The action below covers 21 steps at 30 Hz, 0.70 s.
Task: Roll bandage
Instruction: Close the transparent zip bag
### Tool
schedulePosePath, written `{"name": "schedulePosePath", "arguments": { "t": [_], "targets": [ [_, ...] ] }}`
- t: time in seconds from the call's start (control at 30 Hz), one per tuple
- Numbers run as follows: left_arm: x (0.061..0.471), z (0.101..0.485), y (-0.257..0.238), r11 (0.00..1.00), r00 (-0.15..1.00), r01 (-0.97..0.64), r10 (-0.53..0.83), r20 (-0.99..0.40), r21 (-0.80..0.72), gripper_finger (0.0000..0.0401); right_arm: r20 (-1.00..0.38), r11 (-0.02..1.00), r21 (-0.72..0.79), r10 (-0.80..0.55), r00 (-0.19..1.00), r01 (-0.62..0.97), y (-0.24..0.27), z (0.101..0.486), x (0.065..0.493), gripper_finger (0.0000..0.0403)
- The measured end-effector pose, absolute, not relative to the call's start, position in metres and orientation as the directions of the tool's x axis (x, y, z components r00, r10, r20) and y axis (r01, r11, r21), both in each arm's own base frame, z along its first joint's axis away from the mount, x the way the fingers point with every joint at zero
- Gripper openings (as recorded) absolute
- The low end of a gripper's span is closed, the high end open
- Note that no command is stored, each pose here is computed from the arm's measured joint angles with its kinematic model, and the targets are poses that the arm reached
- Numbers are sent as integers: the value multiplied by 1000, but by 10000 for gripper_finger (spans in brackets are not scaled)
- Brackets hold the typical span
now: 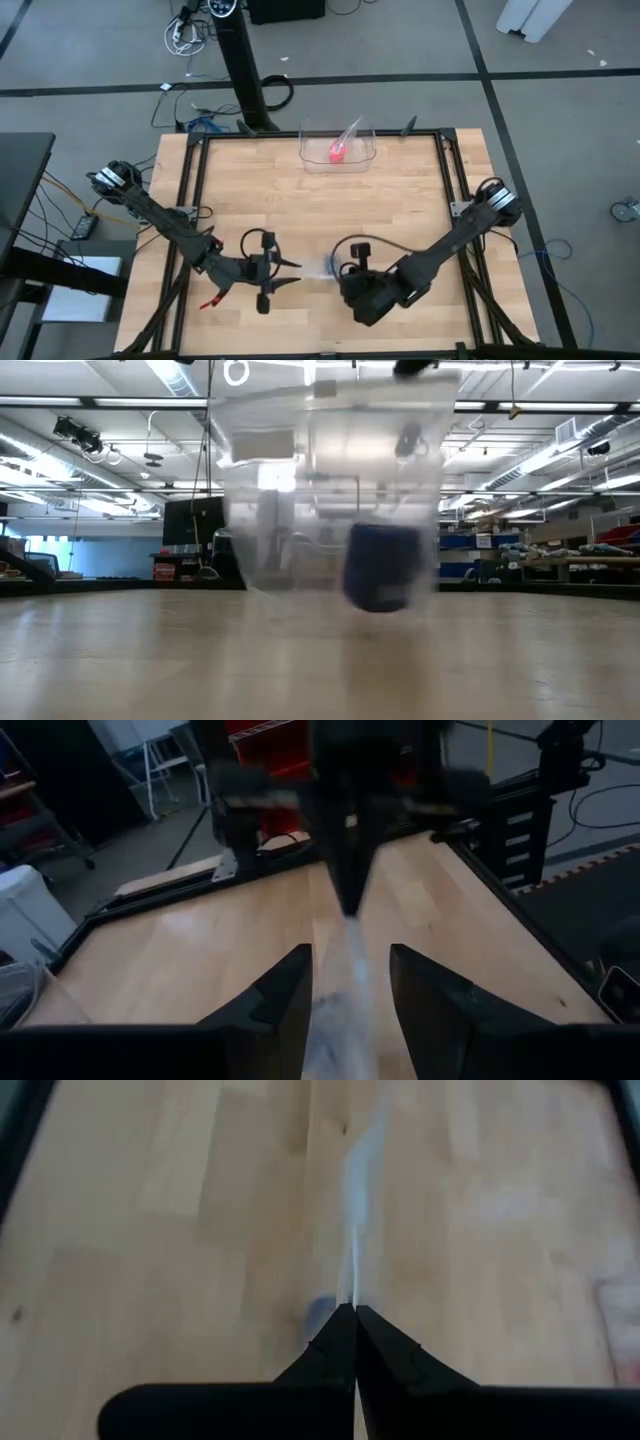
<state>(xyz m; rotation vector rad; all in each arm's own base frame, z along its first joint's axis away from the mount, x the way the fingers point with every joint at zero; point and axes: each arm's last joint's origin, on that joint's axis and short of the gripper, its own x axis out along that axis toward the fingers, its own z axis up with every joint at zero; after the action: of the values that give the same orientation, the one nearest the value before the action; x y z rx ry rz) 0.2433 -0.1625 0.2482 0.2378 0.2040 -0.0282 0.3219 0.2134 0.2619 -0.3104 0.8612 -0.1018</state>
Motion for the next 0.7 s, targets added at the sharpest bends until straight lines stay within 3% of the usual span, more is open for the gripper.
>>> {"name": "schedulePosePath", "arguments": {
  "t": [0.4, 0.6, 0.7],
  "targets": [
    [236, 239, -168, 997, 959, 47, -27, -284, 65, 148, -660, 956, -292, -209, 722, 9, 202, 300, 307, 0],
    [248, 220, -173, 992, 931, 103, -120, -346, -66, 196, -659, 955, -298, -208, 723, 3, 202, 301, 306, 0],
    [258, 203, -177, 993, 926, 96, -112, -360, -62, 224, -659, 953, -303, -208, 723, -3, 202, 301, 307, 0]
  ]
}}
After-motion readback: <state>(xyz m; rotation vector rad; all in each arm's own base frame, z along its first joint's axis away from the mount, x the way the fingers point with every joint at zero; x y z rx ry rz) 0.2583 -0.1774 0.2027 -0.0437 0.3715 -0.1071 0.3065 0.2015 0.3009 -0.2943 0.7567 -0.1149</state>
